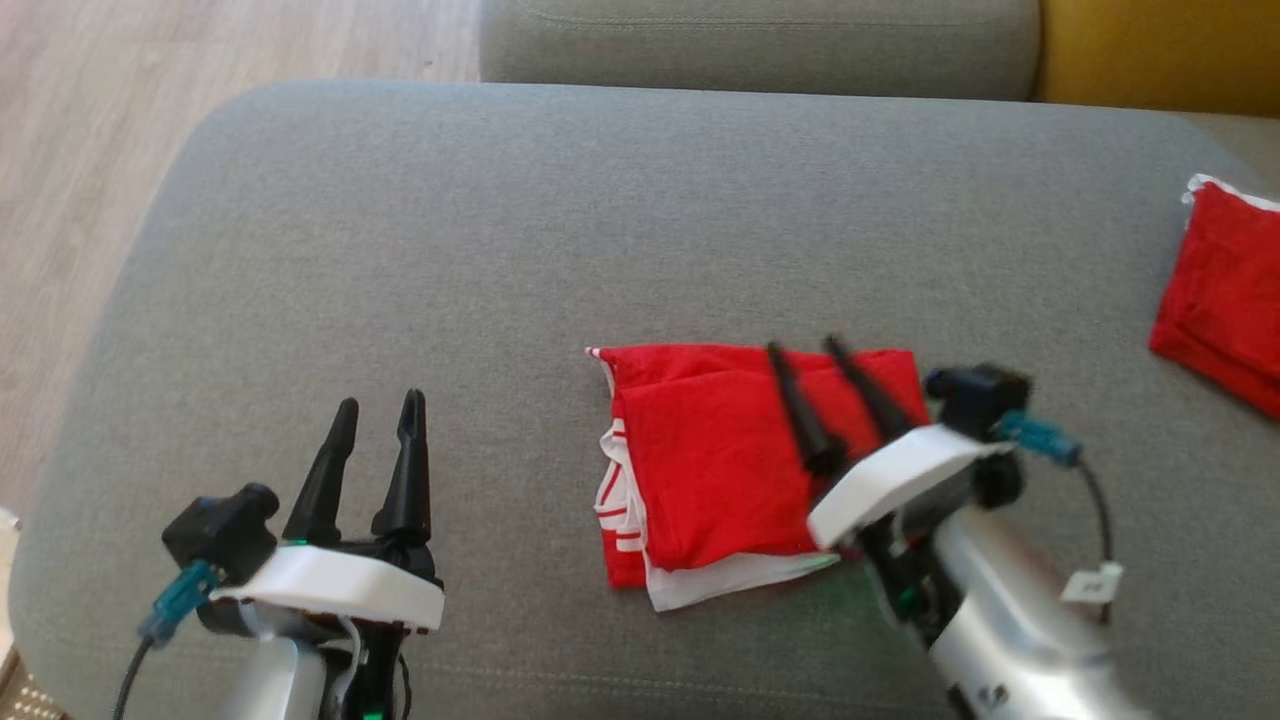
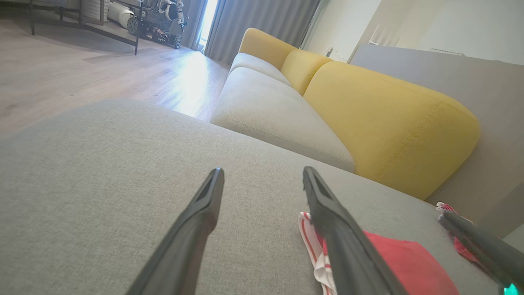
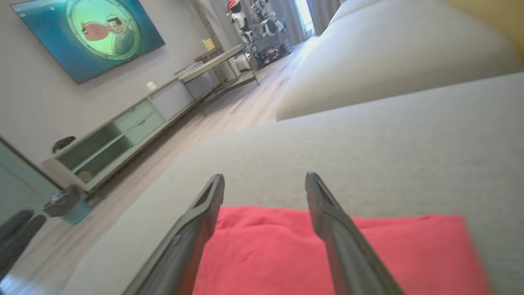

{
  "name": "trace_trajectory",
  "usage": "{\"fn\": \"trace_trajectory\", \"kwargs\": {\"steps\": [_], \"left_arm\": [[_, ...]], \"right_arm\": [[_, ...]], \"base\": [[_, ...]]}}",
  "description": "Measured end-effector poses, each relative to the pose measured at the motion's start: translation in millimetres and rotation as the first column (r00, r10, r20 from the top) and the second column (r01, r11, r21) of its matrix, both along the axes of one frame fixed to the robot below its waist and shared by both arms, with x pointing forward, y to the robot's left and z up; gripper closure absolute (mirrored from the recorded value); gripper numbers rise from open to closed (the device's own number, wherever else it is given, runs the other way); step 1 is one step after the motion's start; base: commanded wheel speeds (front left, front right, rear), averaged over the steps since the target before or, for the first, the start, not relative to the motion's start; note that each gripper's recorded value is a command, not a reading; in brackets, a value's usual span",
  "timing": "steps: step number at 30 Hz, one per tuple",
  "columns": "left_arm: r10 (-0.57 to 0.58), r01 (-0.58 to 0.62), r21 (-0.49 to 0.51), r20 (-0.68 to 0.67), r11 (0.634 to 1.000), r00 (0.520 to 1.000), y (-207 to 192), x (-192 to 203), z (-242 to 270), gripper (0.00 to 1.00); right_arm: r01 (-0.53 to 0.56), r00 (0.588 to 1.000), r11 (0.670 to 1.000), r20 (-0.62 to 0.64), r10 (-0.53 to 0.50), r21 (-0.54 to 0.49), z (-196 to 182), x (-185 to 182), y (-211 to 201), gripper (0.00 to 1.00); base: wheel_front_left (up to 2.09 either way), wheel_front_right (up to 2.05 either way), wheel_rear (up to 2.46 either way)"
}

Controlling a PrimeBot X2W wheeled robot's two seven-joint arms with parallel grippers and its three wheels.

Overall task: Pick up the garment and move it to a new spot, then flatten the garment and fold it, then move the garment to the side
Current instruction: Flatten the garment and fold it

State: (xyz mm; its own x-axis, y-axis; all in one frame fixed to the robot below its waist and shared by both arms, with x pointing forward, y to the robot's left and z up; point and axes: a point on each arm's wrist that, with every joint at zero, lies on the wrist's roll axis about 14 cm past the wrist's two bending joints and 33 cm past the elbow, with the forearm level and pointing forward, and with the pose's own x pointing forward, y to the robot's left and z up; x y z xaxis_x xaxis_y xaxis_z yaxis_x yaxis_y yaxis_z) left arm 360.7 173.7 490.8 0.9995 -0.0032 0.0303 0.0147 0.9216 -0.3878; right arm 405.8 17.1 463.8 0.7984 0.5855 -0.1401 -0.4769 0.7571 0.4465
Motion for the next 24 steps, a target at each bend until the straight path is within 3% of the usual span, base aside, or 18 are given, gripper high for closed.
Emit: {"fn": "trace_trajectory", "kwargs": {"steps": [3, 8, 14, 24], "left_arm": [[-0.011, 0.011, -0.001, 0.013, 1.000, 1.000, -3.6, 3.2, 3.9, 0.00], [-0.037, 0.037, -0.003, 0.023, 0.999, 0.999, -11.9, 9.9, 6.6, 0.00], [-0.061, 0.062, -0.003, 0.053, 0.998, 0.997, -20.7, 18.0, 16.3, 0.00], [-0.062, 0.062, -0.003, 0.063, 0.998, 0.996, -23.1, 21.9, 19.8, 0.00]], "right_arm": [[0.081, 0.993, 0.995, 0.092, -0.076, -0.052, 13.6, 19.6, -26.3, 0.00], [0.178, 0.946, 0.970, 0.300, -0.124, -0.162, 45.8, 36.3, -60.5, 0.00], [0.323, 0.912, 0.919, 0.332, -0.240, -0.224, 38.8, 27.3, -115.6, 0.00], [0.424, 0.867, 0.862, 0.397, -0.300, -0.276, 40.4, 15.5, -152.6, 0.00]], "base": [[0.00, 0.00, 0.00], [0.00, 0.00, 0.00], [0.00, 0.00, 0.00], [0.00, 0.00, 0.00]]}}
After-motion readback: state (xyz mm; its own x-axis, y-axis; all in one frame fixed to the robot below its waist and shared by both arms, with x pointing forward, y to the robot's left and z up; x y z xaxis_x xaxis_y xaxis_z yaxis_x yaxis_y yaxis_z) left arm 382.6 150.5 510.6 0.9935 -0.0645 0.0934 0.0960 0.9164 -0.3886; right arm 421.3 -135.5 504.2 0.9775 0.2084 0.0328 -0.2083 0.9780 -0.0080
